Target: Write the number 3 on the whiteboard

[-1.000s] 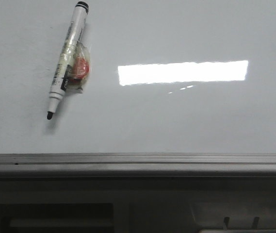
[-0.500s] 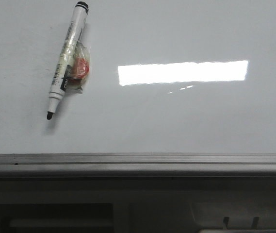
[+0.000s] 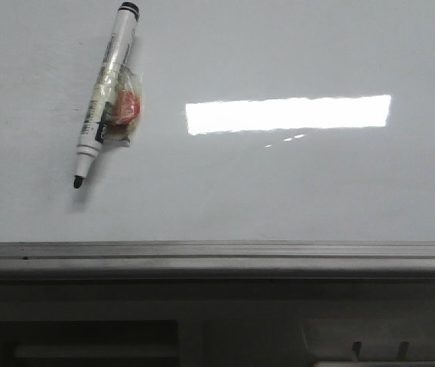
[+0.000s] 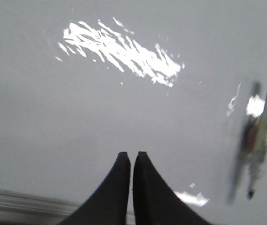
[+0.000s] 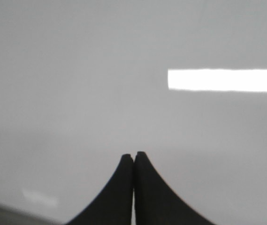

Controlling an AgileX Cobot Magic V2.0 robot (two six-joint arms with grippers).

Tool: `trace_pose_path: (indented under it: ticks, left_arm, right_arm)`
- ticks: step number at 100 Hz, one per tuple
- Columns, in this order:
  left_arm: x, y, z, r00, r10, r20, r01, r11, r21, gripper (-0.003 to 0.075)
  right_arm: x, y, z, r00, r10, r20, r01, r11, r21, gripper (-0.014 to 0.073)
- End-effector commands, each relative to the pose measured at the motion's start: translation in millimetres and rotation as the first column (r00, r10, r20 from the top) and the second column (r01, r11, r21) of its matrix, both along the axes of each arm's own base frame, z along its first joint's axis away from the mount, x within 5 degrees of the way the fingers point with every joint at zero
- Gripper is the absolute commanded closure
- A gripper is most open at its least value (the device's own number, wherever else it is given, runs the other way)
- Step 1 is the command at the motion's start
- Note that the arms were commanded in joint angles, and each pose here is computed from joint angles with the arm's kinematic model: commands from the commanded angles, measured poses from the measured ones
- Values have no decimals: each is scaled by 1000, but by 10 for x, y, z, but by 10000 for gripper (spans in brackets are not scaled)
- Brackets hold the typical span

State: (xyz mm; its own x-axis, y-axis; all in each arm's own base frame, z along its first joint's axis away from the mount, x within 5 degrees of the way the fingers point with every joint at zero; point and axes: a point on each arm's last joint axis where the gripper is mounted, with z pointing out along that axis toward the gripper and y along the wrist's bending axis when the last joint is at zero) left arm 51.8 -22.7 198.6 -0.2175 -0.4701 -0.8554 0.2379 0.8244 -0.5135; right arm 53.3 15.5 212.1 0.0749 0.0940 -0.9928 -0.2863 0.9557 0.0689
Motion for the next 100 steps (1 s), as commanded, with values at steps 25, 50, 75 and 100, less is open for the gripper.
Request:
trace_pose_path:
  ticks: [25,50,75,100]
  left_arm:
    - [-34,33,251,998,33,55,-11,937,-349,741]
    - [37,-93,971,992,-117,53,104,974,202,638]
    - [499,-392,1301,890,-367,-272,424,884,196,241]
    - [912,-608,1197,768,-521,-373,578,814,52,311]
  right_arm:
    - [-26,-108,194,996,-56,70,25,920,390,643]
    - [-81,47,673,994,104,-26,-95,968,232,561]
    - [100,187,991,965,181,-188,-155,977,144,194]
    - [272,241,1023,948,180,-262,-149,980,134,192]
